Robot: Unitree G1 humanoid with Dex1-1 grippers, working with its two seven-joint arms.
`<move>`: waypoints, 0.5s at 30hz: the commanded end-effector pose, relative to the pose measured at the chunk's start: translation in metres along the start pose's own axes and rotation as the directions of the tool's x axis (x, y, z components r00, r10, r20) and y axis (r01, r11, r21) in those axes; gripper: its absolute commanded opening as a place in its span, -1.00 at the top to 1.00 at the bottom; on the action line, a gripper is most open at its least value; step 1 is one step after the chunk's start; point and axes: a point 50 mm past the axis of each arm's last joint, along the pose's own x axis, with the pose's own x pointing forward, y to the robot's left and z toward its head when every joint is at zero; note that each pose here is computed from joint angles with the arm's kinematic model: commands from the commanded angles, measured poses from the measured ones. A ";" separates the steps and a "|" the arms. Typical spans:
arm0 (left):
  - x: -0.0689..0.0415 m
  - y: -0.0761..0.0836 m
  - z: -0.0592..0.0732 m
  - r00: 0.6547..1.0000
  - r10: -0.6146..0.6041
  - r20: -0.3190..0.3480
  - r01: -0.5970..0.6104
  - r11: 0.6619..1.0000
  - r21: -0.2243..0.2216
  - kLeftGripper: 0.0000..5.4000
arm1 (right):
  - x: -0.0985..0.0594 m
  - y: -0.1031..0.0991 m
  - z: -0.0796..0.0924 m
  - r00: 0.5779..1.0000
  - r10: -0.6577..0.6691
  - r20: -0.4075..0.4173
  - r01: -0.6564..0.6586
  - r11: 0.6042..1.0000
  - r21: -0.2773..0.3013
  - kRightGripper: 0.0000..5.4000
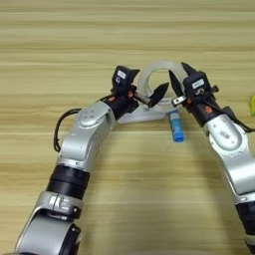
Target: Move the objects on the table
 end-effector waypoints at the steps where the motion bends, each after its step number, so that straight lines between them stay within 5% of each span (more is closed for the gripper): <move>1: 0.002 0.003 0.003 1.000 0.014 0.000 -0.014 1.000 0.015 -1.00 | 0.001 0.001 0.012 0.998 0.007 0.055 -0.007 1.000 -0.006 0.43; 15: 0.002 0.006 0.003 0.999 0.032 0.006 -0.032 1.000 0.002 -0.62 | 0.001 0.002 0.012 0.999 0.012 0.053 -0.012 1.000 -0.006 0.43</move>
